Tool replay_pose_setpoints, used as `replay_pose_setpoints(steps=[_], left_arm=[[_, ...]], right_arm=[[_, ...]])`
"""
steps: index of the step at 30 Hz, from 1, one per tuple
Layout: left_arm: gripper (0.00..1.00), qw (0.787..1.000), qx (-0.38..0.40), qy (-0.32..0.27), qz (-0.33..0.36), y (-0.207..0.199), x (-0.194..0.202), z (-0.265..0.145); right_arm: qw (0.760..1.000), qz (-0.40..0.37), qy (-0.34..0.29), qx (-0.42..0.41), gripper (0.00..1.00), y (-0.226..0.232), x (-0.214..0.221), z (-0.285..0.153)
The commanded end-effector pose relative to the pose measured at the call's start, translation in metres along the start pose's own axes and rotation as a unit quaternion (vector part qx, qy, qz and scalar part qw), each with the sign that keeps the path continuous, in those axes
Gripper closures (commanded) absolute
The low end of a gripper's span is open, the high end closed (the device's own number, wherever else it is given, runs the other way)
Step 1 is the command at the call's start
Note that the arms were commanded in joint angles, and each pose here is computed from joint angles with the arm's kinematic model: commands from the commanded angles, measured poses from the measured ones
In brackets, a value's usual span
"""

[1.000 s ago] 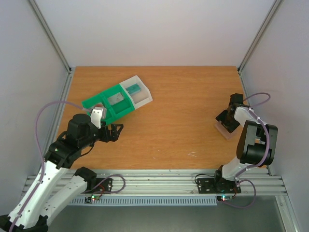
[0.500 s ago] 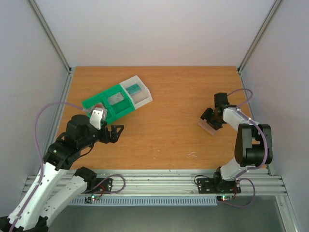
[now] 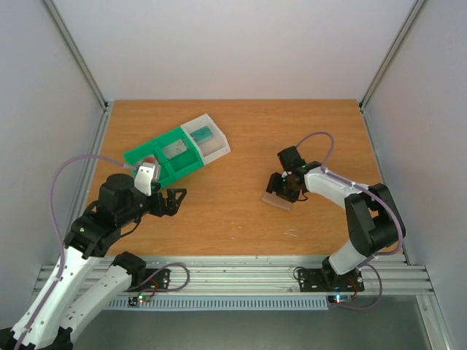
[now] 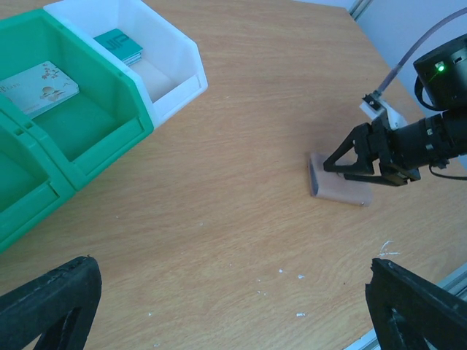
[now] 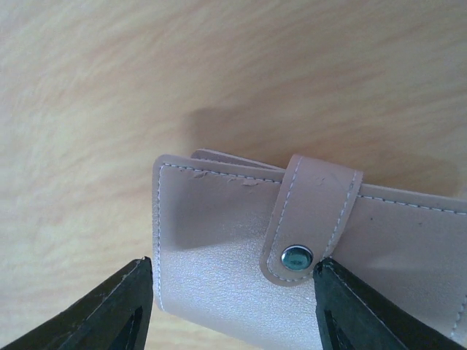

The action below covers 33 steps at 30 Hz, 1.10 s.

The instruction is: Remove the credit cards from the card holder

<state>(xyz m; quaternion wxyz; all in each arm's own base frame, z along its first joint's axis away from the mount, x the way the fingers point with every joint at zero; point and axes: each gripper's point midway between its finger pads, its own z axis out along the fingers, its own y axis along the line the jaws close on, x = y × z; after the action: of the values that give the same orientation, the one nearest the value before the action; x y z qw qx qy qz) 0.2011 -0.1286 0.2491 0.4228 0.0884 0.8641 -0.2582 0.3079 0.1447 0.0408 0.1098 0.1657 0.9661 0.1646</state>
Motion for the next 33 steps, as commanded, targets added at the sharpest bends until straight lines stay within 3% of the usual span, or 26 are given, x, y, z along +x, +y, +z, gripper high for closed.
replay_pose_setpoints(steps=[1,6,10,18,21,27,33], left_arm=[[0.01,1.000,0.001,-0.016,0.010,0.000,-0.007,0.000],[0.01,1.000,-0.001,-0.021,0.009,0.000,-0.008,-0.002],[0.01,1.000,-0.010,-0.011,0.005,0.002,-0.007,-0.006],[0.02,0.999,-0.020,0.024,-0.037,0.005,0.004,-0.005],[0.09,0.998,-0.006,0.040,-0.050,0.000,0.009,0.002],[0.10,0.996,0.027,0.041,-0.074,-0.010,0.009,0.005],[0.13,0.990,0.037,0.090,-0.106,-0.014,0.021,0.019]], right_arm=[[0.998,-0.012,0.066,0.008,0.39,0.014,0.052,0.011],[0.994,-0.077,0.076,-0.007,0.38,0.047,0.074,0.002],[0.990,-0.134,0.046,0.000,0.34,0.049,0.065,-0.014],[0.973,-0.229,0.027,-0.015,0.12,0.063,0.041,-0.020],[0.968,-0.244,0.044,-0.033,0.09,0.071,0.044,-0.009],[0.966,-0.251,0.047,-0.044,0.02,0.075,0.030,-0.002],[0.964,-0.256,0.067,-0.041,0.03,0.064,0.038,0.000]])
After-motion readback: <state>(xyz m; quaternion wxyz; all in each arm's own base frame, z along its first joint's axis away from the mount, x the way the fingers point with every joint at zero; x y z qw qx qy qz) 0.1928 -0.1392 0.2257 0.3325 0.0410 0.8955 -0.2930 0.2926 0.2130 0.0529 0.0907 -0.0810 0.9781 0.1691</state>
